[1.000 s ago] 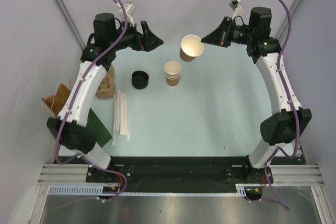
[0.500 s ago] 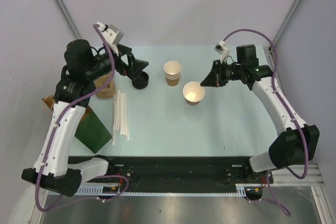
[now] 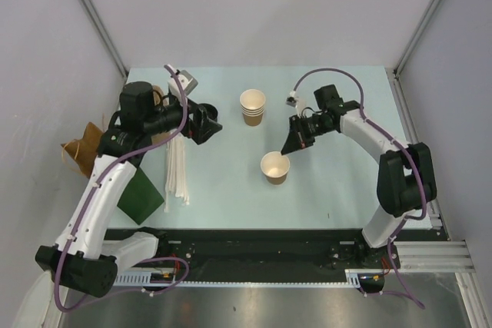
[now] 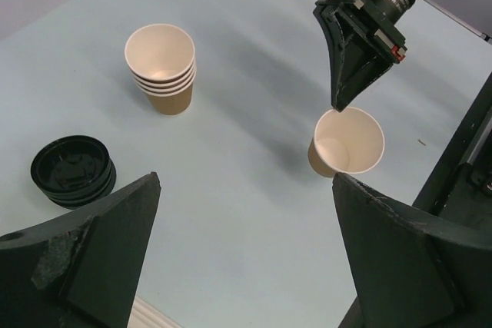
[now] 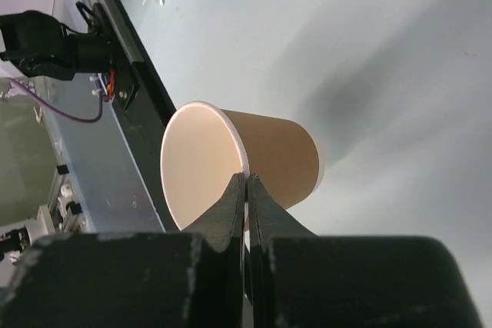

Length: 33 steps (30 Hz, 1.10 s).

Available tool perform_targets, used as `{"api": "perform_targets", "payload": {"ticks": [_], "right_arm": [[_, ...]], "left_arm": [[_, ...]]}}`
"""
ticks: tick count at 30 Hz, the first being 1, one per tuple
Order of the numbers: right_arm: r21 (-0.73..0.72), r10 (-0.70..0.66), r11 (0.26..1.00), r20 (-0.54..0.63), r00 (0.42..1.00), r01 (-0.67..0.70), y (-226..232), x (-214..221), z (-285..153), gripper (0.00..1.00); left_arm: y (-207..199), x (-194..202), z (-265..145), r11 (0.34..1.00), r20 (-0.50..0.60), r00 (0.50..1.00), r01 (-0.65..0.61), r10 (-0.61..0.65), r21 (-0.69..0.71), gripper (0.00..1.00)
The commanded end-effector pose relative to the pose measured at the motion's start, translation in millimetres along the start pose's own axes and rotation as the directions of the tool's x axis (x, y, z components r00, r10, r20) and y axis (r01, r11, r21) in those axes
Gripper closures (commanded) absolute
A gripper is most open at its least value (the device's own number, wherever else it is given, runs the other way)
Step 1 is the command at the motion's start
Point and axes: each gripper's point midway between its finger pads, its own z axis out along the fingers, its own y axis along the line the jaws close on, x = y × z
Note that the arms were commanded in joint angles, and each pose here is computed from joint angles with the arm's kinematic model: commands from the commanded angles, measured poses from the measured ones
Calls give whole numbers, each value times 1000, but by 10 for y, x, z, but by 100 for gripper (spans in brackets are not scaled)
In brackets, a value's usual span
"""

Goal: Pack the takeout coffee

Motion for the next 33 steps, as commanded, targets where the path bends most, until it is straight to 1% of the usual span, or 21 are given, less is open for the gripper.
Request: {"api": "perform_targets", "payload": {"ticks": [1, 4, 8, 17, 21, 22, 23, 25, 26, 28, 29, 31, 33], "right_arm": [[-110, -113, 988, -11, 994, 111, 103, -5, 249, 100], [-147, -129, 982, -41, 991, 122, 130, 57, 432, 100], [-171, -184, 970, -48, 982, 173, 162, 80, 579, 100], [-194, -229, 957, -44, 972, 217, 111, 101, 619, 100], [-189, -227, 959, -54, 972, 213, 68, 127, 636, 100], [-191, -221, 959, -53, 974, 207, 65, 125, 631, 98], [-195, -212, 961, -53, 976, 198, 56, 126, 625, 92], [-197, -200, 963, -53, 978, 186, 49, 123, 625, 85], [-190, -198, 964, -51, 979, 185, 36, 107, 617, 78], [-183, -195, 966, -50, 980, 183, 28, 98, 611, 72], [-178, -190, 968, -47, 981, 179, 19, 86, 596, 65], [-169, -200, 967, -35, 979, 191, 52, 33, 562, 61], [-148, -213, 966, -10, 977, 210, 64, -73, 498, 54]], "left_arm": [[-86, -66, 1, 999, 50, 998, -34, 32, 42, 0], [-92, 0, 23, 999, 38, 999, -21, 19, 49, 1], [-78, 63, 33, 999, 27, 1000, -15, 14, 42, 1], [-44, 119, 58, 999, 18, 1000, -12, 12, 31, 1], [-24, 128, 84, 1000, 11, 1000, -7, 7, 30, 1], [-25, 128, 84, 1000, 11, 1000, -5, 5, 30, 0], [-3, 139, 98, 1000, 6, 1000, -1, 0, 25, 0], [22, 146, 110, 1000, 1, 1000, 5, -5, 13, 0], [38, 155, 119, 1000, -3, 1000, 7, -7, 7, 1], [61, 156, 123, 1000, -10, 1000, 9, -9, -3, 0], [81, 129, 124, 1000, -6, 1000, 1, -1, -9, 1], [115, 123, 135, 1000, -13, 1000, 2, -3, -24, 0], [167, 74, 157, 999, -20, 1000, -4, 3, -38, 0]]}}
